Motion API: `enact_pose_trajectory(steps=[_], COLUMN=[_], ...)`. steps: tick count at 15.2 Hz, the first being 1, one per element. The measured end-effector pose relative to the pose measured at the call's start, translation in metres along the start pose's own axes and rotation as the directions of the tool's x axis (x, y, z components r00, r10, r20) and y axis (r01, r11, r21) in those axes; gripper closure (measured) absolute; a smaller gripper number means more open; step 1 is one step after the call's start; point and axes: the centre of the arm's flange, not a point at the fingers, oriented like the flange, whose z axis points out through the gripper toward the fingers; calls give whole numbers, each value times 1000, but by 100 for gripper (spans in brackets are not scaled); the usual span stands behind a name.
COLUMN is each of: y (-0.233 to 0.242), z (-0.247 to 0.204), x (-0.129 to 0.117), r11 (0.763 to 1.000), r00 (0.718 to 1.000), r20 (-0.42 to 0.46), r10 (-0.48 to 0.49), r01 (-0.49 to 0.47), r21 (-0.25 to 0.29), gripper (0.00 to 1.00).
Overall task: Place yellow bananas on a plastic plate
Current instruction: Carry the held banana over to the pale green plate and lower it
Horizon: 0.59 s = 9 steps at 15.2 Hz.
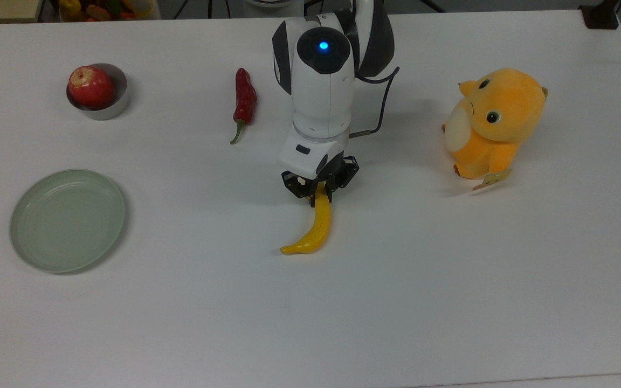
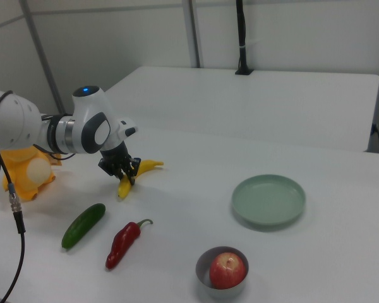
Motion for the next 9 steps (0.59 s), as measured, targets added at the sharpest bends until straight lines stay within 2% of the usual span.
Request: enact_pose_trajectory(steps=[6, 7, 8, 9], y=[0, 32, 114, 163], z=[0, -23, -83, -122], x=[0, 12, 24, 20], r11=[1000, 999, 992, 988], r00=[1000, 998, 992, 987], r20=[0, -21, -55, -73], r10=[0, 52, 116, 144], r01=[0, -53, -118, -147], r21=[0, -13, -37, -44], gripper=[70, 70, 70, 70])
